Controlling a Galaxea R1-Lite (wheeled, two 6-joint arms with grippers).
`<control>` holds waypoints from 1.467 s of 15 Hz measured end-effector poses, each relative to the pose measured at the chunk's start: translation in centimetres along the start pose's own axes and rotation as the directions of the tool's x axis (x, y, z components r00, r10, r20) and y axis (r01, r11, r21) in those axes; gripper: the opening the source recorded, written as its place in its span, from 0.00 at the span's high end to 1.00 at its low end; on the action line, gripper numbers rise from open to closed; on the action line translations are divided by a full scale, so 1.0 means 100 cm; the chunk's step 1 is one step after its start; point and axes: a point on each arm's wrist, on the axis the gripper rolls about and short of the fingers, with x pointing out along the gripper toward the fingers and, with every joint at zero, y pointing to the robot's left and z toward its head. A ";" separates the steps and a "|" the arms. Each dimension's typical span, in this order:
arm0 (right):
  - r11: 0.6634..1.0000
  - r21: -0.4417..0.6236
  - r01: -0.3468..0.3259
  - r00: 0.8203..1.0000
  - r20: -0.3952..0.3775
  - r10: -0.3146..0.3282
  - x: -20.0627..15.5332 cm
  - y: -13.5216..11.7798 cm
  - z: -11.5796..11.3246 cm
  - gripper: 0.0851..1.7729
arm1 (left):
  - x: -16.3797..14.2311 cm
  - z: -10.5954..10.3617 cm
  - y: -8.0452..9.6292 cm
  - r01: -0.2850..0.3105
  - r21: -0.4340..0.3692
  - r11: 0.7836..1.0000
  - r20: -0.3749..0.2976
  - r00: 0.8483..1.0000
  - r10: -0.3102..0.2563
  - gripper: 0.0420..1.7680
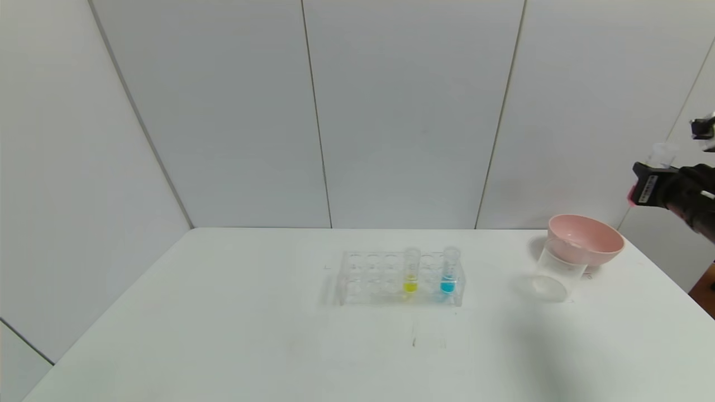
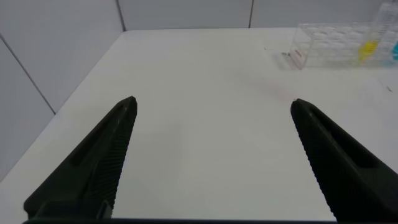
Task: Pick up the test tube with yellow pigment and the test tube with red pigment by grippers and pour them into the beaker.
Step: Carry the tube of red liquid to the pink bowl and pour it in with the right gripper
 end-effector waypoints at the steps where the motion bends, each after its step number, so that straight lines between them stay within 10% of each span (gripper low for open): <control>1: 0.997 -0.069 -0.044 0.999 0.024 0.046 0.000 -0.014 -0.002 0.74 | 0.000 0.000 0.000 0.000 0.000 1.000 0.000 1.000 0.000 0.00; 9: 0.863 -0.463 -0.201 0.975 -0.009 0.222 0.010 -0.050 -0.045 0.74 | 0.000 0.000 0.000 0.000 0.000 1.000 0.000 1.000 0.000 0.00; 22: 0.419 -0.883 -0.211 0.943 -0.071 0.325 0.032 -0.040 -0.071 0.74 | 0.000 0.000 0.000 0.000 0.000 1.000 0.000 1.000 0.000 0.00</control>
